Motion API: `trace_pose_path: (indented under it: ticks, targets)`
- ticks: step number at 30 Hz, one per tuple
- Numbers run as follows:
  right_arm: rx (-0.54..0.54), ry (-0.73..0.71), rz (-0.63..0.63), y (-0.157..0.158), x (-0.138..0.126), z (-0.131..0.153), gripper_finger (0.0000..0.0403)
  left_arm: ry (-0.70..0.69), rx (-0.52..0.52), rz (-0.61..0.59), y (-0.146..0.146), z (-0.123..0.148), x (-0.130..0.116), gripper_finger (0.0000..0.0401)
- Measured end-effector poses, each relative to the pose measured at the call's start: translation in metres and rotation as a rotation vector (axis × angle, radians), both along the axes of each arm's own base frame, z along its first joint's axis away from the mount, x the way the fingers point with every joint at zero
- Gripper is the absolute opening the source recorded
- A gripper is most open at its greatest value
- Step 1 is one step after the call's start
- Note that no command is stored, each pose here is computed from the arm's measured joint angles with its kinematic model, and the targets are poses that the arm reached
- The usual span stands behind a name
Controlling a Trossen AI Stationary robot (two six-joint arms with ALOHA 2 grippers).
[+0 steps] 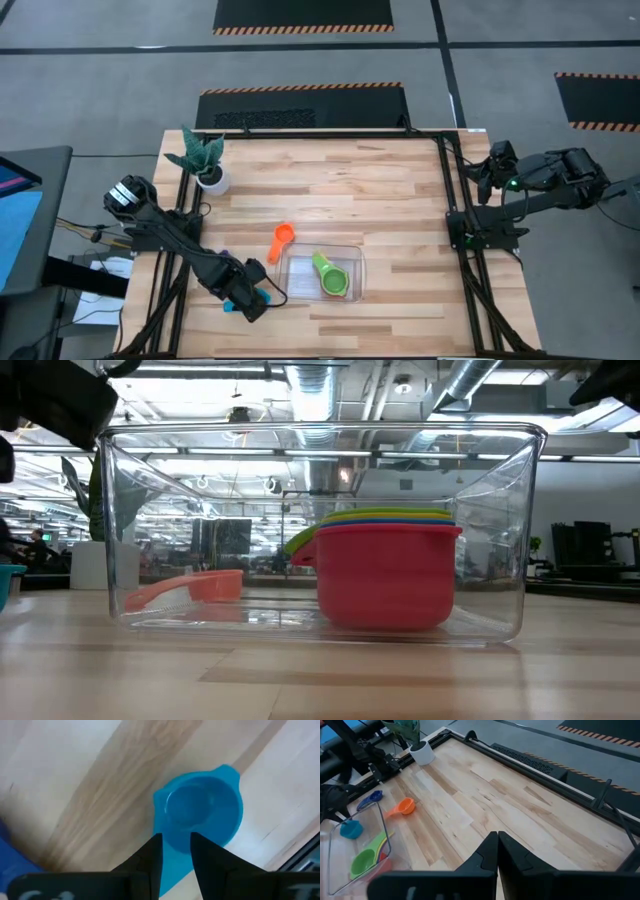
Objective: Nest measuring cups in basket
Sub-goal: Stack the light blue measuring cup on top of the green measuring cup in the transparent bin
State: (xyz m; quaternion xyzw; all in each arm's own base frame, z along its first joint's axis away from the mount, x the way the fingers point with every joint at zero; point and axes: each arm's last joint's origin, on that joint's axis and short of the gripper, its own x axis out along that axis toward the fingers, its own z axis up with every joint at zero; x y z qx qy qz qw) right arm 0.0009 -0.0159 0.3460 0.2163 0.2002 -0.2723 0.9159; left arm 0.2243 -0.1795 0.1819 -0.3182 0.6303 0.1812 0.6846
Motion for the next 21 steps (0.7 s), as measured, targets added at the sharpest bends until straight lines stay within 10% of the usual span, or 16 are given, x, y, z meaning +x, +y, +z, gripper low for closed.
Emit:
trace_pose_path:
  ticks: [21]
  targets:
    - [-0.007,0.025,0.002,-0.0002,-0.0013,-0.0017,0.0026,-0.015,0.065,-0.049,0.0007,-0.0052,0.0012,0.0087]
